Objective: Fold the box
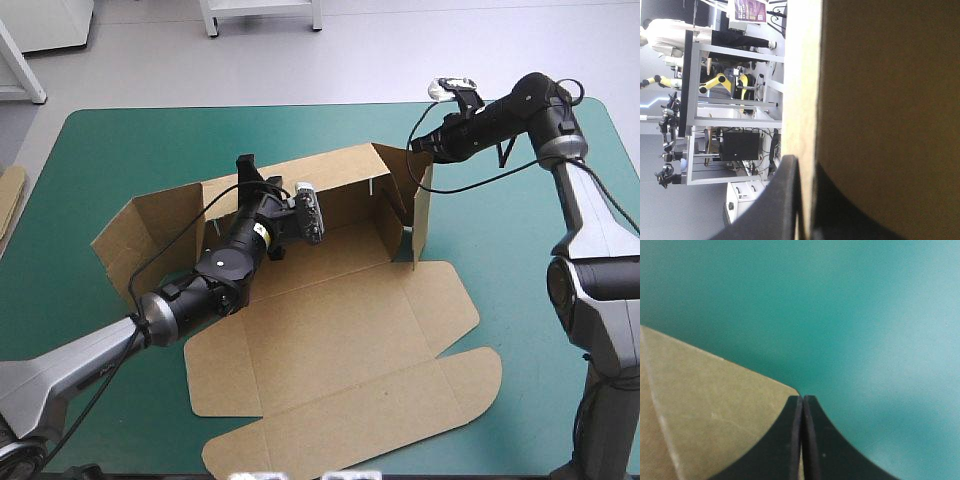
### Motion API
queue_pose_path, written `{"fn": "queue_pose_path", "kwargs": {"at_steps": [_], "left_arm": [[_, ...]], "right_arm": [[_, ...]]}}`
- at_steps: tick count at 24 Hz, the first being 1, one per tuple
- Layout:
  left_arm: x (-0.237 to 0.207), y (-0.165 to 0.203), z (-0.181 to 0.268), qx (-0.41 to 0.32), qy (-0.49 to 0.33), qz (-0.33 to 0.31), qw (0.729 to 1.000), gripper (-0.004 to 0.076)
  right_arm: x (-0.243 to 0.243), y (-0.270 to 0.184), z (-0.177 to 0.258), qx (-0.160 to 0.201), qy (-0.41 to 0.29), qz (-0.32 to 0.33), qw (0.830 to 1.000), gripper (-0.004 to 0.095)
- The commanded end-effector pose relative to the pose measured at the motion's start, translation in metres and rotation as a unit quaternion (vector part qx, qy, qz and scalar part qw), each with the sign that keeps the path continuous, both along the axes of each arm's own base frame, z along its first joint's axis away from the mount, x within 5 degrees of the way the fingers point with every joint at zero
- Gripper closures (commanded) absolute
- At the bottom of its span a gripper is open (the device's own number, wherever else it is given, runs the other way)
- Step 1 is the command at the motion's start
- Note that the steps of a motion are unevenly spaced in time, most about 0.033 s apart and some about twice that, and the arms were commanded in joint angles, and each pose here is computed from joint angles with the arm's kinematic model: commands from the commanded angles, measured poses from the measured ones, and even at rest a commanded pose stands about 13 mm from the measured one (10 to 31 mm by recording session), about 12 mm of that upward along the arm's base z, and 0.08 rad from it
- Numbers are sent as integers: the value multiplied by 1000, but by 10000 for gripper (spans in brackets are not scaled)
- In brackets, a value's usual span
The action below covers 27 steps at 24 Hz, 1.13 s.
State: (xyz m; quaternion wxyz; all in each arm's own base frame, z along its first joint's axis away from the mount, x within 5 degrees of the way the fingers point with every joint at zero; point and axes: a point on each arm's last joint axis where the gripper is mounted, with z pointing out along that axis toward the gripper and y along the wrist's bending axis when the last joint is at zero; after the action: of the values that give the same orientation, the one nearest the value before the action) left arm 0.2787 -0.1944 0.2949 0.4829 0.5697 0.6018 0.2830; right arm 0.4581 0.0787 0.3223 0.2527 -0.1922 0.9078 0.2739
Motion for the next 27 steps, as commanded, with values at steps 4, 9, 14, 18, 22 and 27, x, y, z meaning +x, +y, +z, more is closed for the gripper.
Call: {"fn": "queue_pose_path", "kwargs": {"at_steps": [4,9,14,18,22,27], "left_arm": [[-3,1,7,-49,14,9,999,733],[-3,1,7,-51,14,9,999,733],[-3,1,7,-51,14,9,999,733],[-3,1,7,-51,14,9,999,733],[-3,1,7,-51,14,10,999,732],[-3,1,7,-61,16,14,998,733]], "right_arm": [[-32,4,35,35,-47,47,997,925],[-48,-2,22,58,-79,59,993,923],[-65,-9,9,67,-127,45,989,923],[-74,-4,-8,117,-144,61,981,919],[-86,-3,-17,114,-165,69,977,919],[-100,-4,-25,102,-173,80,976,920]]}}
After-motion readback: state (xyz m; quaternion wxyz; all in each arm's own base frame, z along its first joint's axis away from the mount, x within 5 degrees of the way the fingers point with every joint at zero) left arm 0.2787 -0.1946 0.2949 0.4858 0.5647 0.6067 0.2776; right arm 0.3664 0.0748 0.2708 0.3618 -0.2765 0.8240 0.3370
